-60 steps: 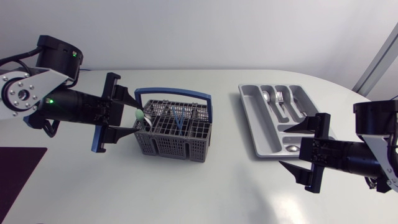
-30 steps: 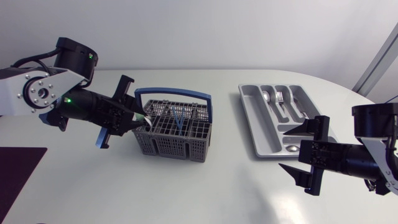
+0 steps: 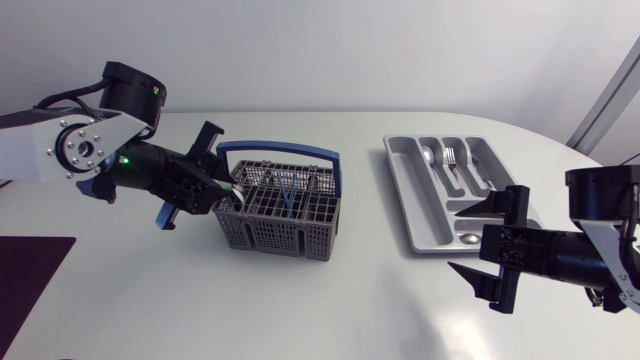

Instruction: Unload the cutlery basket into the drawer organizer.

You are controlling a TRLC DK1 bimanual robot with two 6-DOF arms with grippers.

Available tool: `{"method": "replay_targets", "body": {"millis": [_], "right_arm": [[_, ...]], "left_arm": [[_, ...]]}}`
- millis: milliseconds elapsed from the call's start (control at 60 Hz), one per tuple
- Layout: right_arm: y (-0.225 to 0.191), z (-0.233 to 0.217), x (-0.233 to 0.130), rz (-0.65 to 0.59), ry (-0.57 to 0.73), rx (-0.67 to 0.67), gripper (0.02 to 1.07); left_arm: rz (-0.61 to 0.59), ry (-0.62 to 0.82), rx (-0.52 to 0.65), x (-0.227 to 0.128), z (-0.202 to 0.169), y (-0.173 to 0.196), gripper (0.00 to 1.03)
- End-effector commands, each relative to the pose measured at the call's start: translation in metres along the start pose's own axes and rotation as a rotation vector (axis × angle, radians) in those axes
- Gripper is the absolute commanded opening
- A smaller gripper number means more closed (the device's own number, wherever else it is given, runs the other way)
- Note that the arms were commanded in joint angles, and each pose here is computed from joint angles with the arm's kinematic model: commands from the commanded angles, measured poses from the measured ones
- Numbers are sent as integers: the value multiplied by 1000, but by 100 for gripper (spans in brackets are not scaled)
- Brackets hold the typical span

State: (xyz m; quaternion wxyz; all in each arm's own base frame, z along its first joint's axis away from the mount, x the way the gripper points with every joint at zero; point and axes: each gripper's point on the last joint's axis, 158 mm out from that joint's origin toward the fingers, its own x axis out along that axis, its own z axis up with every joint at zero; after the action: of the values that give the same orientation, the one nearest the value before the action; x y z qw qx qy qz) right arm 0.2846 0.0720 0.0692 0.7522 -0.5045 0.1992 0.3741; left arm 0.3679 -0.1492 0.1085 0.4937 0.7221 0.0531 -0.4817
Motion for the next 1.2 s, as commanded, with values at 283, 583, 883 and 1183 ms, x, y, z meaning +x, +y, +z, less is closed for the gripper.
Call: {"method": "replay_targets", "body": {"millis": [283, 583, 883, 1183], "right_arm": [[10, -4, 7, 30, 3, 30, 103], [9, -4, 8, 26, 2, 28, 103], [13, -6, 10, 35, 2, 31, 103], [13, -4, 9, 33, -2, 31, 103]], "left_arm": [[2, 14, 101, 12, 0, 3, 10], [-11, 17, 107, 14, 0, -1, 3], [4, 25, 105, 8, 1, -1, 3], [31, 47, 71, -3, -3, -4, 3]]}}
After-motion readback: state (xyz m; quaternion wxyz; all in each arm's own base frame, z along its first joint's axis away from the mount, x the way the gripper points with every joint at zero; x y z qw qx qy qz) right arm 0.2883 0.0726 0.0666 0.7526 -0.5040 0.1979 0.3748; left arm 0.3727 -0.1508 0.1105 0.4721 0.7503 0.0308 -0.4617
